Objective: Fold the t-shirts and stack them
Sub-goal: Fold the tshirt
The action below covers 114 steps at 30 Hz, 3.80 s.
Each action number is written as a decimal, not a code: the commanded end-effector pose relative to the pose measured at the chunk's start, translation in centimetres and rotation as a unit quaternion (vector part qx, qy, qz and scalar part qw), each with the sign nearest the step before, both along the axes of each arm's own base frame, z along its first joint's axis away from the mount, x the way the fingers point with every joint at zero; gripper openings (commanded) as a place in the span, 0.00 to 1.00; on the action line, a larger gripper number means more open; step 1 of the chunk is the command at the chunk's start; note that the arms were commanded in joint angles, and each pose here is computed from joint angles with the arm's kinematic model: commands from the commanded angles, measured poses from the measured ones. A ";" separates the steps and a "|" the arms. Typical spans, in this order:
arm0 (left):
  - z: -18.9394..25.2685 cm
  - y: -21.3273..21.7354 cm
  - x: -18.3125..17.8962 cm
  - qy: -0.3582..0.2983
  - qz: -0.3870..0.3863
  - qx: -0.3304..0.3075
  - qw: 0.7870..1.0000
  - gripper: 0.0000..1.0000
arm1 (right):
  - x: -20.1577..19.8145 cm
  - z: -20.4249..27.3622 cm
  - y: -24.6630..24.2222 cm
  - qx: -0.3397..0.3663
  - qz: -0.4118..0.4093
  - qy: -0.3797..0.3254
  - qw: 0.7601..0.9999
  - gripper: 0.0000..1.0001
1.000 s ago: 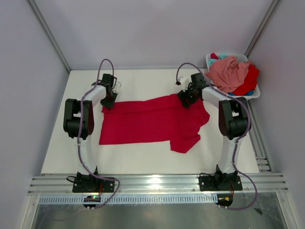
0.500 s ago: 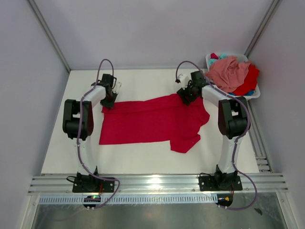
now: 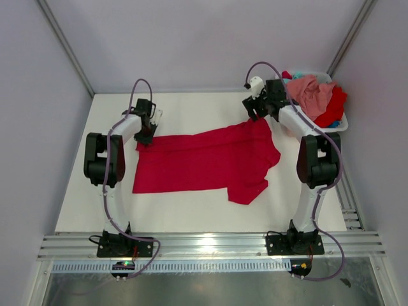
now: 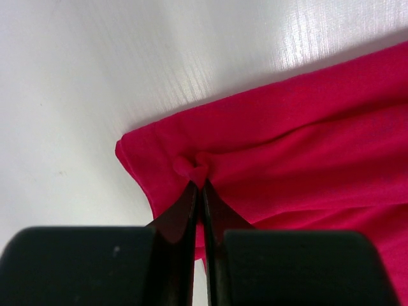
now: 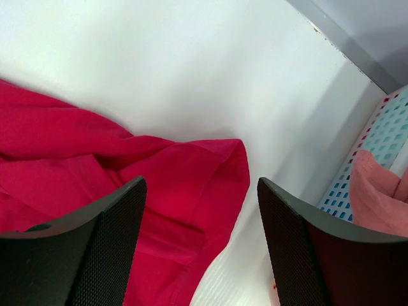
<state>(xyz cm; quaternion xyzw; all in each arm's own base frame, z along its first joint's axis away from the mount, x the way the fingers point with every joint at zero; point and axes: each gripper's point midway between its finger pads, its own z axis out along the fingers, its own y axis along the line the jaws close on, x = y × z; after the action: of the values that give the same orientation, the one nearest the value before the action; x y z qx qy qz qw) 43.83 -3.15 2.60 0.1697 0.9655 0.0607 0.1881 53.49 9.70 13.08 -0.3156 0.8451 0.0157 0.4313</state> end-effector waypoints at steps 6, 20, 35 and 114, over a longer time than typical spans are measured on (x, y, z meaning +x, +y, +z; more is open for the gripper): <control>1.6 -0.1 1.0 -0.029 -0.001 -0.004 1.000 0.04 | -0.3 -1.8 1.0 0.018 0.011 0.029 0.999 0.74; 1.7 -0.3 0.8 -0.027 0.000 -0.010 1.000 0.04 | -2.4 -5.8 2.4 0.038 0.047 0.110 0.992 0.68; 2.3 -0.8 1.8 -0.044 -0.008 -0.020 0.999 0.00 | -2.4 -5.4 2.0 0.031 0.044 0.093 0.994 0.03; 1.7 -1.0 2.1 -0.031 -0.002 -0.025 0.999 0.00 | -8.2 -5.6 6.6 0.055 0.323 0.183 0.927 0.80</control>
<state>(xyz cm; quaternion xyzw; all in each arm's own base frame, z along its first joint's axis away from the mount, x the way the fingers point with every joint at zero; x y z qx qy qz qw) 44.65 -3.79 3.15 0.1713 0.9635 0.0463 0.2006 46.04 15.68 6.04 -0.5200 0.7784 0.2414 0.2556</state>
